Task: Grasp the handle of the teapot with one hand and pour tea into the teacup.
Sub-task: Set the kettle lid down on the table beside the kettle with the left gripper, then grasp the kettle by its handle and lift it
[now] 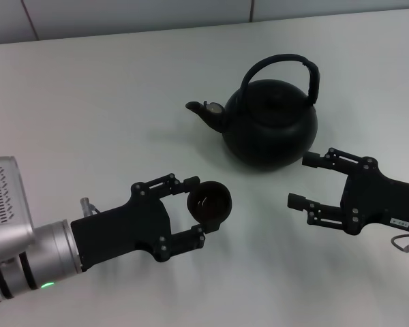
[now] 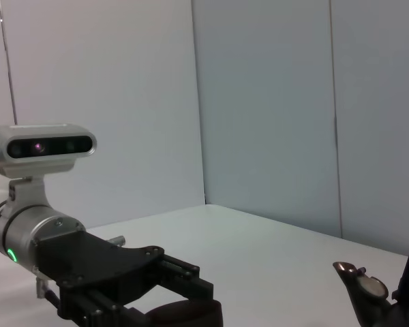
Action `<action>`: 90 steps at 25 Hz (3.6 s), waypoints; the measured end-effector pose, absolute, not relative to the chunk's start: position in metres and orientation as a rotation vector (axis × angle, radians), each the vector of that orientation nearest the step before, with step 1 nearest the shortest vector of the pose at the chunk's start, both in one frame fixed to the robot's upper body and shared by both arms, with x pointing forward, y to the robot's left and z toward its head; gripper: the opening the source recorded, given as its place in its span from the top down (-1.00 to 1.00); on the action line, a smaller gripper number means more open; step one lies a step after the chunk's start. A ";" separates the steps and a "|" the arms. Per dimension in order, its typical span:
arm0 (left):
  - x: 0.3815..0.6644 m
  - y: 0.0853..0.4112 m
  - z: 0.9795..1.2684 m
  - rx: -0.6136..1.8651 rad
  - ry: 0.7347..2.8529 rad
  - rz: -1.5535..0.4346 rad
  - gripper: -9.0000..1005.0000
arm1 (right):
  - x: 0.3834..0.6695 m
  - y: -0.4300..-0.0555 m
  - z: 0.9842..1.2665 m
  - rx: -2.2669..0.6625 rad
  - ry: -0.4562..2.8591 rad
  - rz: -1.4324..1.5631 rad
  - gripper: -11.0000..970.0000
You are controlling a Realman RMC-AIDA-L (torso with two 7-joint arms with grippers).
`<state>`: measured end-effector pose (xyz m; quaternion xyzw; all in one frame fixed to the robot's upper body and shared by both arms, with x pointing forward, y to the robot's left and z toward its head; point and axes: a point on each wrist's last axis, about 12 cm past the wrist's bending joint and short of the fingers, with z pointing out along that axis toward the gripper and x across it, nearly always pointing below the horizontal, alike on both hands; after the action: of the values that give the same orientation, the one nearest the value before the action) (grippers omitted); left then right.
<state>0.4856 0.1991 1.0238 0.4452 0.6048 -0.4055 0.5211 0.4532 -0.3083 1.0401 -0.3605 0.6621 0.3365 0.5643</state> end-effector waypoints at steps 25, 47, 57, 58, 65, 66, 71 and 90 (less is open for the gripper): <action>0.482 0.207 0.999 1.096 1.639 -0.847 -0.47 | 0.450 -0.309 1.039 -0.853 1.557 0.786 -0.59; 0.479 0.206 0.996 1.114 1.649 -0.834 -0.50 | 0.453 -0.316 1.043 -0.847 1.562 0.755 -0.59; 0.480 0.201 1.002 1.085 1.644 -0.880 -0.51 | 0.454 -0.316 1.043 -0.853 1.559 0.754 -0.59; 0.480 0.201 1.002 1.085 1.644 -0.880 -0.51 | 0.454 -0.316 1.043 -0.853 1.559 0.754 -0.59; 0.481 0.200 1.003 1.096 1.633 -0.871 -0.56 | 0.454 -0.317 1.043 -0.848 1.565 0.744 -0.59; 0.481 0.200 1.003 1.097 1.633 -0.871 -0.61 | 0.454 -0.317 1.043 -0.848 1.567 0.741 -0.59; 0.481 0.200 1.003 1.095 1.636 -0.874 -0.73 | 0.455 -0.317 1.042 -0.850 1.568 0.734 -0.59; 0.481 0.199 1.001 1.105 1.646 -0.871 -0.73 | 0.456 -0.317 1.042 -0.855 1.572 0.729 -0.59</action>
<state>0.4810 0.1991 1.0014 0.4506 0.6714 -0.3551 0.4691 0.4557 -0.3171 1.0417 -0.3641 0.6693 0.3103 0.5686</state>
